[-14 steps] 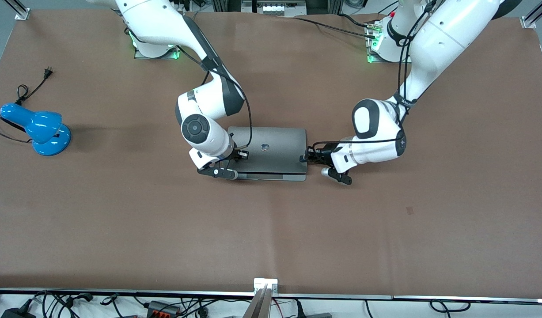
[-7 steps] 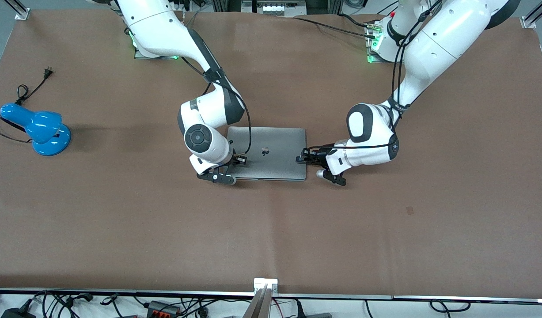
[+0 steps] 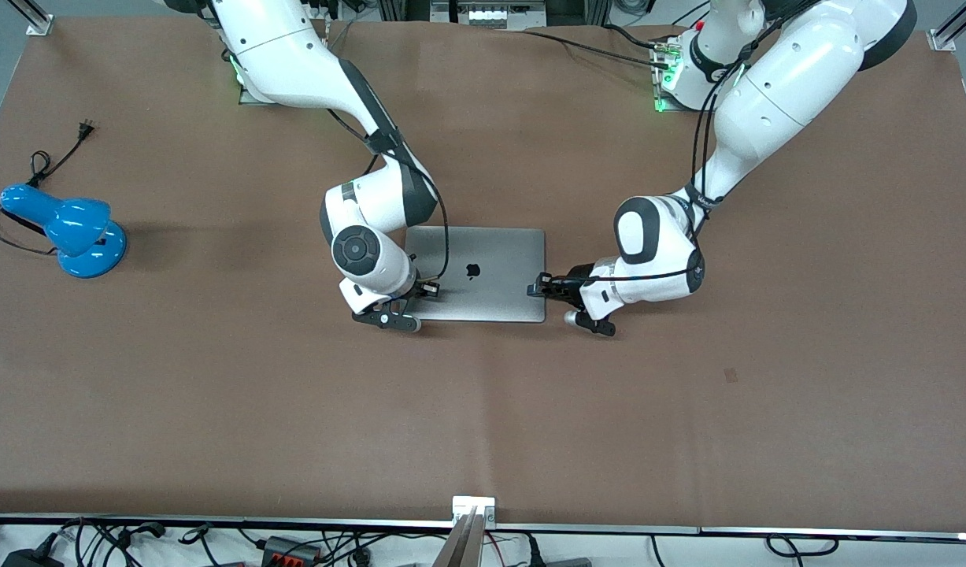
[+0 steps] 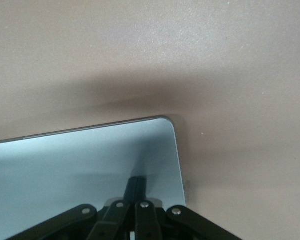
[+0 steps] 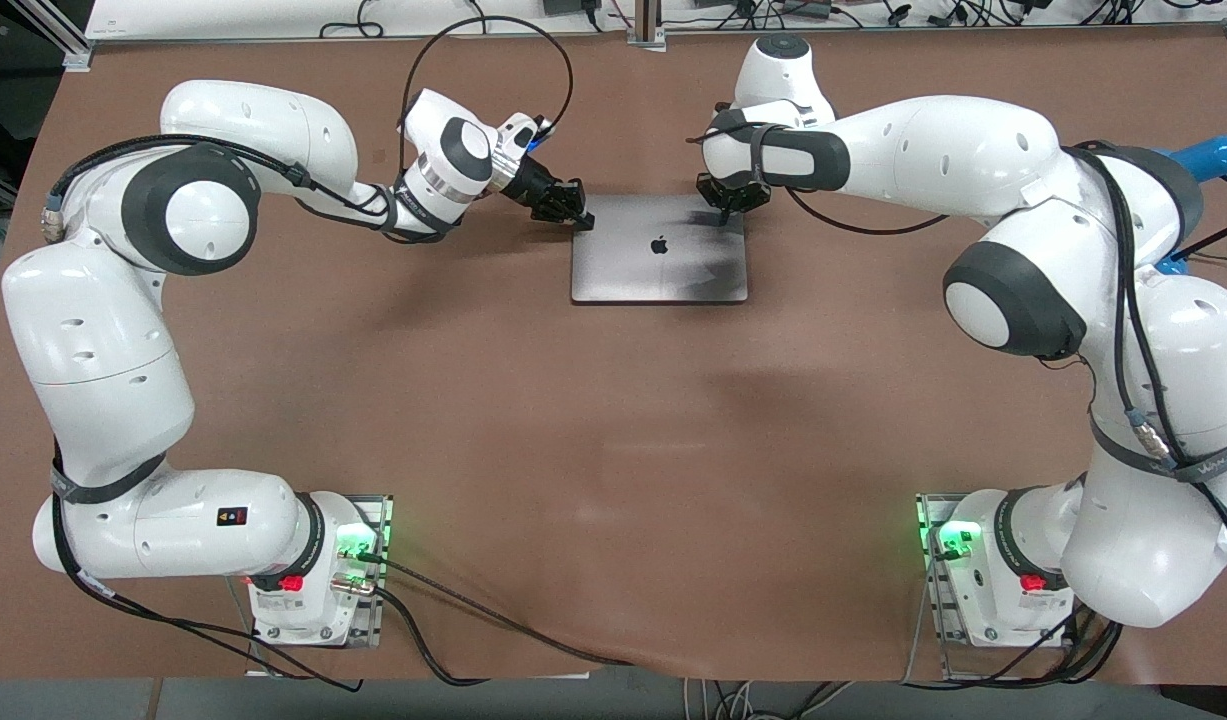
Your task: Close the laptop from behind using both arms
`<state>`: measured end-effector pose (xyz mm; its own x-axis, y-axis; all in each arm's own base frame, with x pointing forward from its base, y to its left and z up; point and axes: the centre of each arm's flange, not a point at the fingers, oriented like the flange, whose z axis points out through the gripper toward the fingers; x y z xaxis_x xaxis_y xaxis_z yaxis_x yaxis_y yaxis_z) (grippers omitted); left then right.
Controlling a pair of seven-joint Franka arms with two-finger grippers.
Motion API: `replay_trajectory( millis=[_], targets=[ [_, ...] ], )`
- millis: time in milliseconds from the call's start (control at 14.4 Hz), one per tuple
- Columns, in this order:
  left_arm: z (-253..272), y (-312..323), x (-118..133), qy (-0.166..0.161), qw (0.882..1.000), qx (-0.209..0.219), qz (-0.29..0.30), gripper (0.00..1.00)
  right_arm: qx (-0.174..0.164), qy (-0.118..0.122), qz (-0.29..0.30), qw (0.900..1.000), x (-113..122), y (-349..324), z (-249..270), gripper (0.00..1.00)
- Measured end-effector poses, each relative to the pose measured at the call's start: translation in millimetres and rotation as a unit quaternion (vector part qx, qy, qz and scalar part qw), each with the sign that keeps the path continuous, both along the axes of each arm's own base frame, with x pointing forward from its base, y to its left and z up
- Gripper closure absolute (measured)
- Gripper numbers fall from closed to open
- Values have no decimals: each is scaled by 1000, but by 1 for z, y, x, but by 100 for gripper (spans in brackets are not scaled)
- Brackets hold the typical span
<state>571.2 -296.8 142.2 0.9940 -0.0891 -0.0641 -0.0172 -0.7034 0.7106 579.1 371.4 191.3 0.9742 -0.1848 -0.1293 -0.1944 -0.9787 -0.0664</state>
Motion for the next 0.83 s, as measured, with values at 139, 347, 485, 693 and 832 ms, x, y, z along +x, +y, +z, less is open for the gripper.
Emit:
replay_trajectory(
  millis=[139, 347, 485, 693, 832],
  targets=[
    [0, 0, 1, 0, 1000, -1, 0, 99, 0, 0, 0, 1000, 0, 0, 0, 99],
    [-1, 0, 1, 0, 1000, -1, 1, 99, 0, -1, 1, 1000, 0, 0, 0, 99],
    [-1, 2, 2, 0, 1000, -1, 3, 99, 3, -7, 2, 1000, 3, 4, 3, 99],
    [7, 9, 5, 10, 1000, -9, -4, 99, 6, -12, 3, 1000, 5, 7, 7, 99],
    [24, 16, 9, 21, 999, -23, -20, 99, 7, -14, 3, 1000, 7, 8, 9, 99]
  ],
)
